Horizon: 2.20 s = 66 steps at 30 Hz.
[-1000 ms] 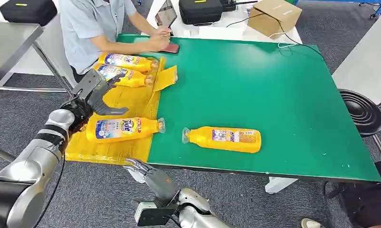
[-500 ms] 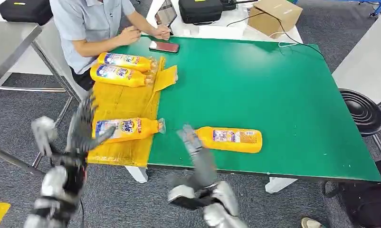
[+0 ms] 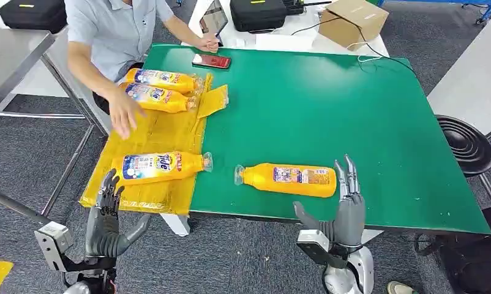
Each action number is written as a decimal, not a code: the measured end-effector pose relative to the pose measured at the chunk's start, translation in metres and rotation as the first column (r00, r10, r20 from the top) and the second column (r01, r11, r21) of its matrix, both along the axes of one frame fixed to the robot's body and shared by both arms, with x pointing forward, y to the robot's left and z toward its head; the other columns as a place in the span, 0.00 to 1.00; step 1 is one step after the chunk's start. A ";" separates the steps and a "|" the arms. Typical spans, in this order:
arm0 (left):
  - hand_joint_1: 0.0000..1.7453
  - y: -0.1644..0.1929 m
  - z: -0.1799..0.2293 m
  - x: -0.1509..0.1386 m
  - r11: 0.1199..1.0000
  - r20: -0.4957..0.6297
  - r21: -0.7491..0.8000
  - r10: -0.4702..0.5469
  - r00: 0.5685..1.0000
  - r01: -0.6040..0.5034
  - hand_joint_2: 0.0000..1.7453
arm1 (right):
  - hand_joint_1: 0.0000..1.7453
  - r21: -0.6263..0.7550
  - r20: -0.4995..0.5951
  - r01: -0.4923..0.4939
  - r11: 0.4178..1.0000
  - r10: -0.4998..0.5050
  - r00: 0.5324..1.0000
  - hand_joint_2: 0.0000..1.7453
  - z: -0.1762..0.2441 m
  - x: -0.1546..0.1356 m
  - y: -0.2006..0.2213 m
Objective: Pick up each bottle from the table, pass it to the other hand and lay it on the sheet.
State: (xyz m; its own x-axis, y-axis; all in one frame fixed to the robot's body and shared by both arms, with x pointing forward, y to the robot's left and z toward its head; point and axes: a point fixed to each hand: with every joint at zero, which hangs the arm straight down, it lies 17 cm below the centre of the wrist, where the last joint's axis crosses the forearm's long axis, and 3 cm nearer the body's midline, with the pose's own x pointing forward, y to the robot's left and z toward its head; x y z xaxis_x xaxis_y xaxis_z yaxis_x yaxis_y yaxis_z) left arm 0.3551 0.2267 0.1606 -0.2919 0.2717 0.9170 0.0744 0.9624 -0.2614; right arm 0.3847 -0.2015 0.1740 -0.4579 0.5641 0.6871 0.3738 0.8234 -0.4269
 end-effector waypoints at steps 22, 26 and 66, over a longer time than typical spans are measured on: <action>0.00 -0.094 0.042 0.007 0.979 0.143 -0.074 -0.176 0.974 0.188 1.00 | 0.00 -0.462 -0.448 -0.097 0.882 -0.137 0.883 1.00 -0.127 0.123 -0.035; 0.00 -0.098 0.043 0.009 0.977 0.146 -0.074 -0.185 0.972 0.198 1.00 | 0.00 -0.487 -0.473 -0.117 0.865 -0.149 0.868 1.00 -0.135 0.128 -0.036; 0.00 -0.105 0.039 0.024 0.973 0.106 -0.101 -0.199 0.974 0.210 1.00 | 1.00 -0.342 -0.652 -0.323 0.882 0.024 0.758 1.00 -0.162 0.137 -0.017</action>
